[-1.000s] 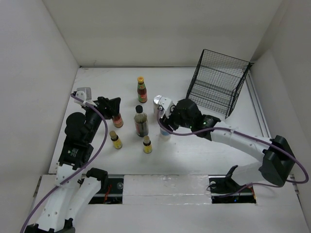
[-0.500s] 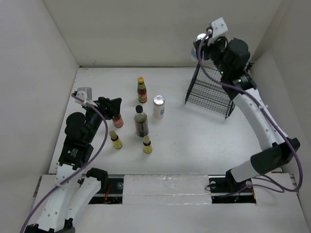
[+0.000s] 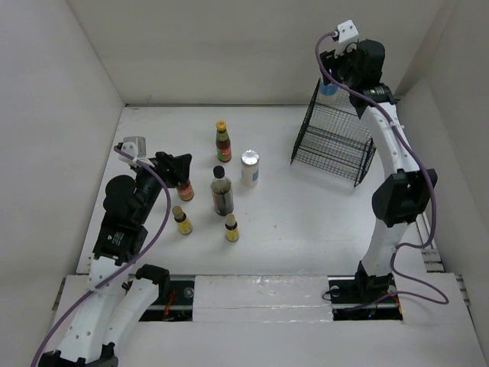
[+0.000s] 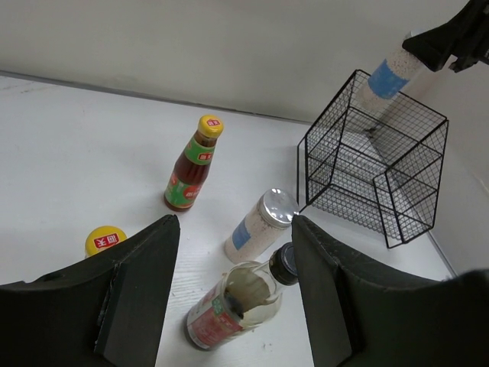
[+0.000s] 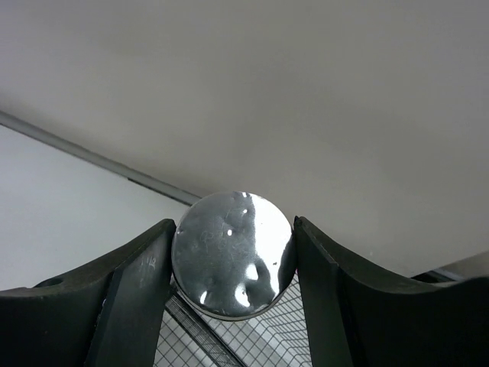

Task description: Organize the condiment bottles

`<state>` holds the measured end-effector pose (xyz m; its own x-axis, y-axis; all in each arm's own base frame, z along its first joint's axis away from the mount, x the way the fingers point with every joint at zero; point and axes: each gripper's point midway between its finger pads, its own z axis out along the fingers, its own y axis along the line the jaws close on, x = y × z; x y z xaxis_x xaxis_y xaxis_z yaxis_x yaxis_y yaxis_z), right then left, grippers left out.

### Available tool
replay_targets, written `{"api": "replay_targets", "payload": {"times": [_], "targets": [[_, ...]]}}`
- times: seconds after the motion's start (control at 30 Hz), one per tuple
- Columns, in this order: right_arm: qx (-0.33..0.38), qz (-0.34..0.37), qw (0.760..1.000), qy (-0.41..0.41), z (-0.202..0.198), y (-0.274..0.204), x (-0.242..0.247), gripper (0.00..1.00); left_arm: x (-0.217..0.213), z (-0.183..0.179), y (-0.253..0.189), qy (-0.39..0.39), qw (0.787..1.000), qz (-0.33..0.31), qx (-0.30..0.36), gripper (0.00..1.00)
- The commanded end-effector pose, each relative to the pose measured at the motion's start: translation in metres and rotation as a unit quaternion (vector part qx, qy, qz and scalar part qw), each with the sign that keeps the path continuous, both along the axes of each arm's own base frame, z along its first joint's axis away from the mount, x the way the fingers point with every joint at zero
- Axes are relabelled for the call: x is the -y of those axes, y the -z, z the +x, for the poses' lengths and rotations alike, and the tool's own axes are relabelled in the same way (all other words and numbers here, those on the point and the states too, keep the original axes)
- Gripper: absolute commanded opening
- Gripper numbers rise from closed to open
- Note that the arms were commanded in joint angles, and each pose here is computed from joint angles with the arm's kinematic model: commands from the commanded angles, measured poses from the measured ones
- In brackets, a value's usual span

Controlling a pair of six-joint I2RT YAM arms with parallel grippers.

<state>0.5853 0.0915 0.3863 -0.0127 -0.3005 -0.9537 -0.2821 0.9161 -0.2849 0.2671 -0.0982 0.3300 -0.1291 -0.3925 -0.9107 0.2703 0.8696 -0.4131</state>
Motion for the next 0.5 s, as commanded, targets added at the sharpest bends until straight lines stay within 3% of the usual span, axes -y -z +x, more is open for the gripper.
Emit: {"api": "replay_targets", "payload": {"times": [0.0,0.47], "targets": [[0.103,0.016,0.995,-0.009,-0.016,-0.084,0.007,0.43,-0.001,0.004,-0.014,-0.004,1.0,-0.004,0.024,0.56],[0.025,0.038,0.999,-0.01,0.005,0.014,0.019,0.43,-0.001,0.006,-0.011,-0.004,1.0,-0.003,0.02,0.56]]}}
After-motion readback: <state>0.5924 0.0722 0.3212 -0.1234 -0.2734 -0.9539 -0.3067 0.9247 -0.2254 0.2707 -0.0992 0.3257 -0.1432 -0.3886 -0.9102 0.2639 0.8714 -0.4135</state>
